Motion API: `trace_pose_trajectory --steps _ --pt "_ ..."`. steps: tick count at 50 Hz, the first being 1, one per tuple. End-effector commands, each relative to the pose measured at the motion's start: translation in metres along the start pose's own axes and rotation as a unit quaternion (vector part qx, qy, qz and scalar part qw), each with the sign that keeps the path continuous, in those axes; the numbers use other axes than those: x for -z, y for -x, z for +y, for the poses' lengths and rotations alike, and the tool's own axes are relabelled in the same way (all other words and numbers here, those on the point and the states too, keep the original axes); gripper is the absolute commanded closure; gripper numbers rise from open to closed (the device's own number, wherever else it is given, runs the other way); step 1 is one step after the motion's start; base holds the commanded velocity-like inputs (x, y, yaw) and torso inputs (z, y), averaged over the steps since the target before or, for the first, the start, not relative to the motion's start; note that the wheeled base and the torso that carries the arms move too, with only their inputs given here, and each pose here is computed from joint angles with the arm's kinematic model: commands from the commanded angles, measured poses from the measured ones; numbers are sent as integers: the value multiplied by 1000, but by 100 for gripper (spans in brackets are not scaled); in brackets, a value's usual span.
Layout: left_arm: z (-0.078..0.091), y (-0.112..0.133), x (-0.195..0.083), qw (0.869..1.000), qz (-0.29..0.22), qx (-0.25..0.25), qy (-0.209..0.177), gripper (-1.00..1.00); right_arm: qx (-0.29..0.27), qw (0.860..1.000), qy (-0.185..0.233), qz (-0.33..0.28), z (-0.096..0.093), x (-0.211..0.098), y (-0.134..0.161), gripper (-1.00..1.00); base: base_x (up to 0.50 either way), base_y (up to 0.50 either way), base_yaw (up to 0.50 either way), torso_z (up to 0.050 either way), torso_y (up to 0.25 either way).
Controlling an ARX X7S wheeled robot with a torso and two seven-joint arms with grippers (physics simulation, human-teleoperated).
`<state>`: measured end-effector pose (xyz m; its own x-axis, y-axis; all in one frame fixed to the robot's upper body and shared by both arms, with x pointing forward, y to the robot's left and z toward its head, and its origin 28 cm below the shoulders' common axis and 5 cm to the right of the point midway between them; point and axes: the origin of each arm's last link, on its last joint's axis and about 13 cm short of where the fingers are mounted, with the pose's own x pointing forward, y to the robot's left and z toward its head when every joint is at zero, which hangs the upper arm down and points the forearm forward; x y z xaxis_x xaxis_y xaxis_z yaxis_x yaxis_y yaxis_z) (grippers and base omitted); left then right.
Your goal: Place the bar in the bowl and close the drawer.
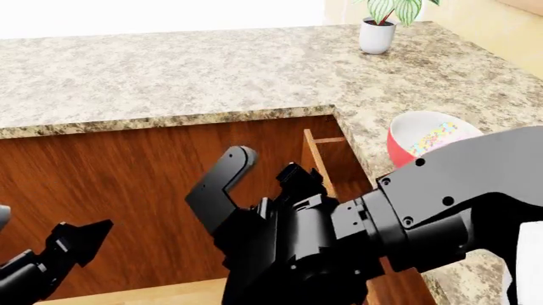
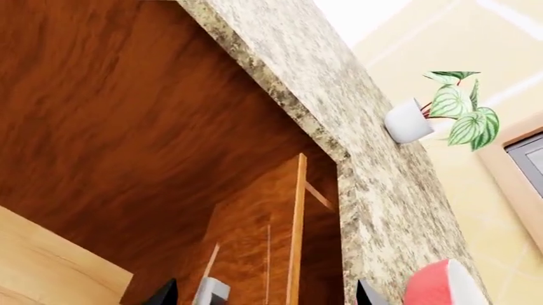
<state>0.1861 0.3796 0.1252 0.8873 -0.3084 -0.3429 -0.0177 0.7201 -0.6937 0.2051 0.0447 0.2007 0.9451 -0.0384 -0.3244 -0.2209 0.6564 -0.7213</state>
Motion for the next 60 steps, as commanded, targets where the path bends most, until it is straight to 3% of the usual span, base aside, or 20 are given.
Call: trace_pose_trajectory --steps 1,28,36,38,39,41,60 --pt "5 -3 2 1000 1 2 8 -100 9 1000 25 -4 18 9 -4 -100 0 0 0 0 0" --pt "15 -7 6 1000 8 11 23 -100 21 998 54 28 37 27 -25 -100 0 0 0 0 0" --pt "17 -6 5 1000 2 12 26 -100 23 997 68 34 60 35 -40 -100 0 0 0 0 0" --pt "18 -5 5 1000 0 12 28 -100 -25 997 76 -4 90 51 -19 -100 0 0 0 0 0" --pt "18 -4 5 1000 -1 11 28 -100 -18 997 77 5 100 62 -15 -100 0 0 0 0 0" --pt "18 -4 4 1000 -3 9 29 -100 26 996 77 41 81 56 -30 -100 0 0 0 0 0" --pt "23 -3 4 999 -7 4 33 -100 44 991 108 70 101 76 -36 -100 0 0 0 0 0"
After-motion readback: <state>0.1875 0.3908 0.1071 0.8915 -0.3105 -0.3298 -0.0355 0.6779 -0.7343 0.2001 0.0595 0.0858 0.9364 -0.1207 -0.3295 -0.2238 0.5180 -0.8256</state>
